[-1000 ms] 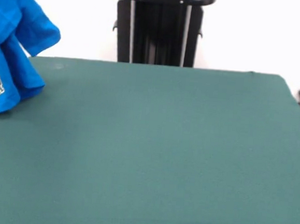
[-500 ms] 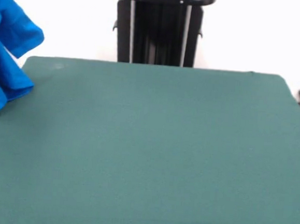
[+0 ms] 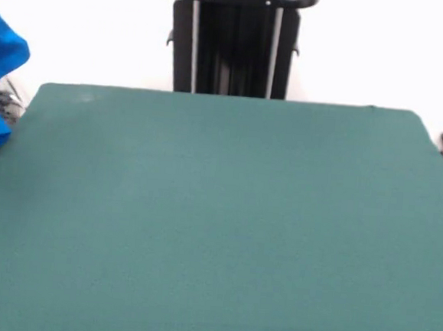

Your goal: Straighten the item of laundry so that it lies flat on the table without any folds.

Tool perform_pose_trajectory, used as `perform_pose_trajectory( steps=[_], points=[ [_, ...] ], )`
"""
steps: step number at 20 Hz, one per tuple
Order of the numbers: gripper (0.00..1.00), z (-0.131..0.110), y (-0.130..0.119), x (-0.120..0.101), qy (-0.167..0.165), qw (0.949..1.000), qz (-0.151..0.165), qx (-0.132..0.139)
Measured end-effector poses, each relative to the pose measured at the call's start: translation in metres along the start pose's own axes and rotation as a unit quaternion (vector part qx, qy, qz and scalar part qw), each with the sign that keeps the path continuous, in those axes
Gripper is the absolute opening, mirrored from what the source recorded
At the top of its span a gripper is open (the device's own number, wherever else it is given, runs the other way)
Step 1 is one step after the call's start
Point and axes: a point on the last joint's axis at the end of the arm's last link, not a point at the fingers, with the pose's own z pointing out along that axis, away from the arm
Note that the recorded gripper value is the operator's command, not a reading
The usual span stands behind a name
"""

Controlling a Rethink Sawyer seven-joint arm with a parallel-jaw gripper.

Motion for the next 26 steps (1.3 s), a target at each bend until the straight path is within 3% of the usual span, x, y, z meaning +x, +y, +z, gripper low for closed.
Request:
perform_pose_trajectory(
  steps=[8, 20, 26],
  points=[
    [0.00, 0.002, 0.000, -0.016, -0.008, 0.9997, -0.023, -0.003],
    [0.00, 0.044, 0.033, -0.015, 0.005, 0.9988, -0.046, -0.017],
    [0.00, 0.051, 0.052, -0.012, 0.013, 0.9980, -0.058, -0.022]
  ],
)
